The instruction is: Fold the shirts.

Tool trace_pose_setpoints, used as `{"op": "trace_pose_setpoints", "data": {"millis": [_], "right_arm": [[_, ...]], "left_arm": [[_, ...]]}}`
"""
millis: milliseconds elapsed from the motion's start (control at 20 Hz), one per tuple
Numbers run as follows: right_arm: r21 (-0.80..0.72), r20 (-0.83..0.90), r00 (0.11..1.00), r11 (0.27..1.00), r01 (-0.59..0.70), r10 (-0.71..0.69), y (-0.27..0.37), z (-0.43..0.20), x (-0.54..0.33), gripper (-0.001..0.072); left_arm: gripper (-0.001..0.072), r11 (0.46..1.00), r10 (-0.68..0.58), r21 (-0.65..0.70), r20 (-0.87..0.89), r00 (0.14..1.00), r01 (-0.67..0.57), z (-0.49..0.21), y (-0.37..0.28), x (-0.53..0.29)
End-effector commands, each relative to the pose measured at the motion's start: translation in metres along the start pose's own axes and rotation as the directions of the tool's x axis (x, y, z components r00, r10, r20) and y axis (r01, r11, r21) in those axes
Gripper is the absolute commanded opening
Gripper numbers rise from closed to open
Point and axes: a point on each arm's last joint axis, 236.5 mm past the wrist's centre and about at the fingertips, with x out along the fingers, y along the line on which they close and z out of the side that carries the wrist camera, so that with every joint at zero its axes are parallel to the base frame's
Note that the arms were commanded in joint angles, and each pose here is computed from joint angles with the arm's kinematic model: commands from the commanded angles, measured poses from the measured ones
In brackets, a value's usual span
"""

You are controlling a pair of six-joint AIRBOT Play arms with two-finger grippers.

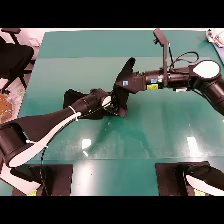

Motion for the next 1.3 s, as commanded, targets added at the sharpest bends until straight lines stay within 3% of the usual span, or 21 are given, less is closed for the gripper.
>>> {"op": "trace_pose_setpoints", "data": {"millis": [0, 350, 850, 1250], "right_arm": [[0.013, -0.041, 0.999, 1.000, -0.012, 0.012, -0.003, -0.005, 0.005, 0.0025], [0.063, -0.072, 0.997, 0.998, -0.024, 0.029, -0.014, -0.012, 0.014, 0.0025], [0.062, -0.037, 0.999, 0.998, 0.008, -0.005, -0.024, -0.003, 0.012, 0.0025], [0.073, 0.002, 1.000, 0.997, 0.018, -0.018, -0.030, 0.016, -0.007, 0.0024]], "left_arm": [[0.0024, 0.998, 0.036, 0.059, -0.029, 0.999, -0.034, -0.005, 0.008, -0.002], [0.0024, 0.989, 0.044, 0.139, -0.002, 0.999, -0.043, 0.006, 0.010, -0.007], [0.0022, 0.993, 0.082, 0.084, 0.016, 0.996, -0.083, 0.018, 0.099, -0.086], [0.0023, 0.980, 0.185, -0.082, 0.058, 0.981, -0.180, 0.020, 0.195, -0.121]]}}
